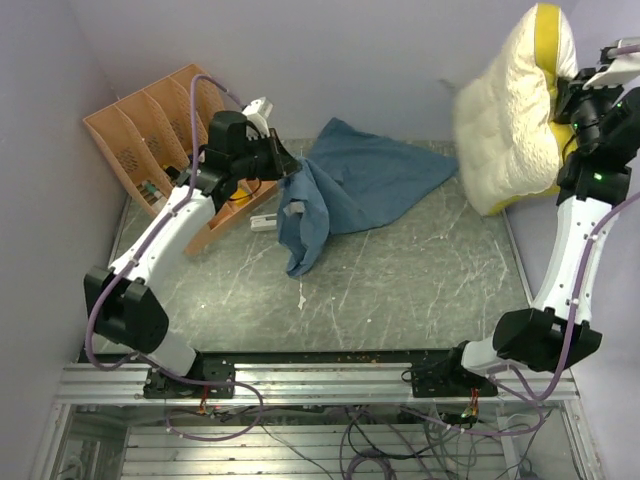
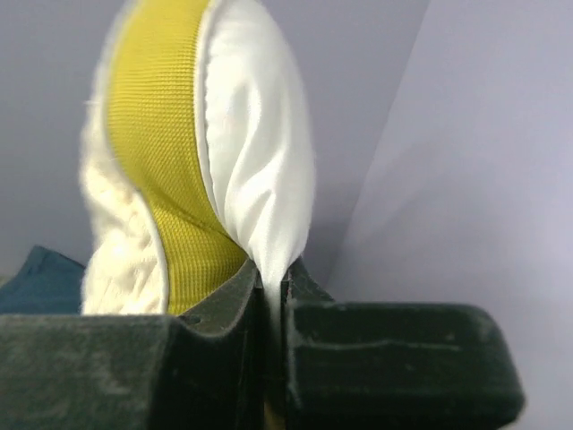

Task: Put the pillow into the pillowcase

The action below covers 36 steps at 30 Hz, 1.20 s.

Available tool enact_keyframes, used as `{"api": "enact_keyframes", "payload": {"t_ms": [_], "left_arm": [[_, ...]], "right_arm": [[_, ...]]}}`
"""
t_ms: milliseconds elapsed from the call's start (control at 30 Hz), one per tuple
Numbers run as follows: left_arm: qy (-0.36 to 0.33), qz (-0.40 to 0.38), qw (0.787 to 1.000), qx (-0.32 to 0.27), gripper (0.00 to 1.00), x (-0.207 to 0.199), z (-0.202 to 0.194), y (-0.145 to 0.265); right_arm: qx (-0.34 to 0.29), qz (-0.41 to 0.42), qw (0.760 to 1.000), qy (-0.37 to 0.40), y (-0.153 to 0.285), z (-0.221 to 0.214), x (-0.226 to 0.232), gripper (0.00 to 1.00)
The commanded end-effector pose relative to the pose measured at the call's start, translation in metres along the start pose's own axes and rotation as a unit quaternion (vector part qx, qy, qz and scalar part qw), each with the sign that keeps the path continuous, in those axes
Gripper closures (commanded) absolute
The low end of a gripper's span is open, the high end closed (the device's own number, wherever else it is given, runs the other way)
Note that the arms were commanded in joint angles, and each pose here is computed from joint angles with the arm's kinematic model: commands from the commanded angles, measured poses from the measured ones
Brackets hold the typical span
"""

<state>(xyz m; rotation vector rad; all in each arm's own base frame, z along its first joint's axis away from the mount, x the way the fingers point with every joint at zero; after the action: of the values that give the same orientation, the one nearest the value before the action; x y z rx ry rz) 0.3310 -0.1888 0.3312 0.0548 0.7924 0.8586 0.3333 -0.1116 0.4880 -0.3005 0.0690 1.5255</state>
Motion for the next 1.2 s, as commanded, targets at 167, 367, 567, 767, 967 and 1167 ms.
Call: {"api": "enact_keyframes", "payload": {"t_ms": [167, 367, 567, 767, 967, 1167], "left_arm": [[-0.035, 0.261, 0.965, -0.006, 0.93, 0.06, -0.028, 0.079], [0.005, 0.24, 0.97, -0.036, 0.93, 0.071, -0.05, 0.12], [-0.014, 0.156, 0.984, -0.081, 0.93, 0.027, -0.029, 0.151], [-0.03, 0.109, 0.984, -0.14, 0.93, -0.01, -0.005, 0.181], [-0.001, -0.041, 0.988, -0.15, 0.93, -0.043, 0.012, 0.177], [0.044, -0.169, 0.976, -0.13, 0.93, -0.059, 0.02, 0.162]], "right_arm": [[-0.056, 0.249, 0.967, -0.008, 0.04, 0.004, 0.073, 1.0], [0.063, 0.318, 0.946, -0.021, 0.045, -0.102, 0.149, 1.0], [0.138, 0.469, 0.872, -0.024, 0.041, -0.155, 0.196, 0.97], [0.045, 0.626, 0.779, 0.015, 0.067, -0.112, 0.239, 0.25], [-0.084, 0.711, 0.698, 0.019, 0.107, -0.05, 0.311, 0.04], [-0.089, 0.675, 0.732, -0.013, 0.105, -0.043, 0.389, 0.03]]}}
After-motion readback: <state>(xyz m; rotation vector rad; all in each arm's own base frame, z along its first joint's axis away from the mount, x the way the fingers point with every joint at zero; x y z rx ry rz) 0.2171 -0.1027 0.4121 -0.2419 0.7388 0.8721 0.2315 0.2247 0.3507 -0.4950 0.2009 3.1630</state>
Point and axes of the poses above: each gripper's point midway between its finger pads, its own y axis back along the fingers, its own x axis along the line the jaws close on, z = x × y, the point moved 10 cm from there along y, back along the fingers, and after that the axes turned 3 degrees about y, right-handed, at the moved point
